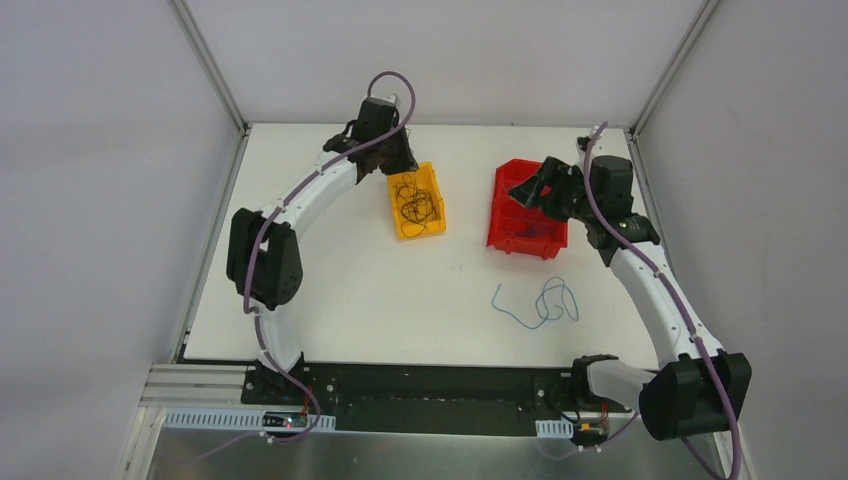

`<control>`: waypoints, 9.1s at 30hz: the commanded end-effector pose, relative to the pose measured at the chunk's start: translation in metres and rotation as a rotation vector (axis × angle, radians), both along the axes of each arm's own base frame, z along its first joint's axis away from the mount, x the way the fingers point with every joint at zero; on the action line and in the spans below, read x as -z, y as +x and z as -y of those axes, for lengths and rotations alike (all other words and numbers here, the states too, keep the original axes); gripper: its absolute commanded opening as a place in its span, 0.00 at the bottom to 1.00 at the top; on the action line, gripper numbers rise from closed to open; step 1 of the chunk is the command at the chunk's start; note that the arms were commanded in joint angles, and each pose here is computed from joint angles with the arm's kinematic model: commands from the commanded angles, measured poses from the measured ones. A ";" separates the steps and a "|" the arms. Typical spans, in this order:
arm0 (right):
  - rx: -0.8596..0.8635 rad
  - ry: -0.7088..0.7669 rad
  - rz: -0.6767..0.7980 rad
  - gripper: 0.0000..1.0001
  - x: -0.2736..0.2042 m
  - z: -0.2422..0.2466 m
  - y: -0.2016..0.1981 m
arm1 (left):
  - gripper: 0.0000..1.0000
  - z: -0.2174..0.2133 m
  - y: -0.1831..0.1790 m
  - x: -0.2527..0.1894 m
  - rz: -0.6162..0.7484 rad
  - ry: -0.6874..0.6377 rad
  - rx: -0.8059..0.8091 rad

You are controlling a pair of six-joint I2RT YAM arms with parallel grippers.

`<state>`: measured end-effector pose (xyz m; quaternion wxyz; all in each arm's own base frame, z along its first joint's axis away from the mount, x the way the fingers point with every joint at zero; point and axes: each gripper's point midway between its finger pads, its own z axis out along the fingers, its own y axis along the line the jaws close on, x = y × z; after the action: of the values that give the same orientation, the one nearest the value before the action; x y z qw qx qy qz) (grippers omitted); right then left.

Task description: Untangle the cables

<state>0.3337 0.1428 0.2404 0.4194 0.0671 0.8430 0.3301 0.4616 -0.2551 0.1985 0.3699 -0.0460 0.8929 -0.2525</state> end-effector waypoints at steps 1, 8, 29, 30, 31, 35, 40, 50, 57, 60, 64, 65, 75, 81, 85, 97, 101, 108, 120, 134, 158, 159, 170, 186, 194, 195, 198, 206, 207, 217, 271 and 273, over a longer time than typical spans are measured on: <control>-0.016 0.023 0.064 0.75 -0.017 -0.004 0.002 | 0.00 -0.008 0.027 -0.025 0.094 0.038 -0.020; -0.022 0.025 0.058 0.75 -0.015 -0.005 0.005 | 0.00 0.004 0.061 -0.038 0.159 0.040 -0.016; -0.283 0.128 -0.074 0.73 0.007 -0.089 -0.002 | 0.00 0.001 0.041 0.016 0.225 0.097 0.089; -0.293 0.133 -0.070 0.72 0.004 -0.095 0.000 | 0.00 0.001 0.039 0.015 0.235 0.098 0.097; -0.299 0.131 -0.075 0.72 0.006 -0.101 0.003 | 0.00 0.001 0.038 0.014 0.243 0.099 0.104; -0.327 0.134 -0.063 0.70 -0.004 -0.120 0.015 | 0.00 0.002 0.036 0.006 0.296 0.083 0.115; -0.349 0.145 -0.069 0.66 -0.006 -0.142 0.032 | 0.00 0.006 0.033 0.001 0.354 0.042 0.131; -0.376 0.134 -0.088 0.53 0.007 -0.189 0.059 | 0.00 0.010 0.032 -0.006 0.370 -0.002 0.130; -0.337 0.067 -0.105 0.44 0.055 -0.207 0.086 | 0.00 0.009 0.030 -0.011 0.378 -0.013 0.123; -0.327 0.057 -0.119 0.39 0.070 -0.213 0.095 | 0.00 0.010 0.029 -0.012 0.376 -0.019 0.122; -0.324 0.092 -0.069 0.34 0.067 -0.221 0.104 | 0.00 0.010 0.029 -0.013 0.372 -0.026 0.121; -0.320 0.092 -0.065 0.30 0.067 -0.221 0.106 | 0.00 0.009 0.029 -0.012 0.368 -0.025 0.118; -0.324 0.090 -0.061 0.00 0.075 -0.223 0.105 | 0.23 0.011 0.032 0.001 0.320 -0.037 0.107; -0.247 -0.021 -0.238 0.00 0.127 -0.209 0.096 | 0.71 -0.022 0.033 -0.023 0.283 0.105 0.034; -0.196 -0.153 -0.321 0.00 0.168 -0.203 0.089 | 0.79 -0.041 0.028 -0.036 0.250 0.136 -0.025; -0.193 -0.389 -0.362 0.00 0.187 -0.205 0.087 | 0.74 -0.081 0.007 -0.026 0.183 0.179 -0.131; -0.201 -0.402 -0.353 0.13 0.183 -0.211 0.086 | 0.64 -0.080 0.005 -0.017 0.165 0.180 -0.112; -0.170 -0.403 -0.294 0.25 0.147 -0.211 0.095 | 0.65 -0.090 -0.015 -0.025 0.192 0.128 -0.168; -0.131 -0.402 -0.206 0.42 0.084 -0.193 0.087 | 0.68 -0.094 -0.077 -0.006 0.168 -0.012 -0.168; -0.071 -0.364 -0.067 0.87 0.019 -0.140 0.041 | 0.83 -0.102 -0.149 0.004 0.198 -0.071 -0.081; 0.395 -0.303 -0.277 0.99 0.085 0.069 -0.053 | 0.99 -0.069 -0.209 0.034 0.364 -0.032 0.151; 0.424 -0.295 -0.286 0.99 0.087 0.076 -0.056 | 0.99 -0.067 -0.209 0.035 0.370 -0.038 0.157; 0.532 -0.251 -0.514 0.99 0.145 0.106 -0.088 | 0.99 -0.058 -0.208 0.039 0.407 -0.054 0.212; 0.749 -0.426 -0.684 1.00 0.175 0.138 -0.128 | 0.99 -0.058 -0.210 0.043 0.436 -0.077 0.206; 0.680 -0.382 -0.748 0.99 0.193 0.114 -0.135 | 0.99 -0.064 -0.213 0.038 0.458 -0.076 0.191; 0.680 -0.392 -0.750 0.99 0.193 0.113 -0.137 | 0.99 -0.064 -0.213 0.037 0.461 -0.076 0.187; 0.659 -0.400 -0.767 0.99 0.196 0.102 -0.143 | 0.99 -0.065 -0.213 0.037 0.459 -0.072 0.182; 0.612 -0.320 -0.768 0.99 0.203 0.045 -0.142 | 0.99 -0.066 -0.213 0.037 0.450 -0.069 0.177; 0.607 -0.298 -0.760 0.99 0.201 0.038 -0.138 | 0.99 -0.066 -0.213 0.036 0.452 -0.072 0.178; 0.607 -0.506 -0.638 0.99 0.150 0.060 -0.128 | 0.99 -0.068 -0.215 0.034 0.461 -0.075 0.174; 0.224 0.352 -0.410 0.00 -0.020 -0.045 0.009 | 0.99 -0.075 -0.214 0.034 0.480 -0.059 0.147; 0.230 0.409 -0.387 0.00 -0.035 -0.046 0.032 | 0.99 -0.075 -0.214 0.034 0.481 -0.057 0.145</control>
<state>0.3267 0.1785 0.2408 0.2605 0.2879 0.8487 0.3591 0.2432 -0.1794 0.1571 0.5319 0.0653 0.7855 -0.3095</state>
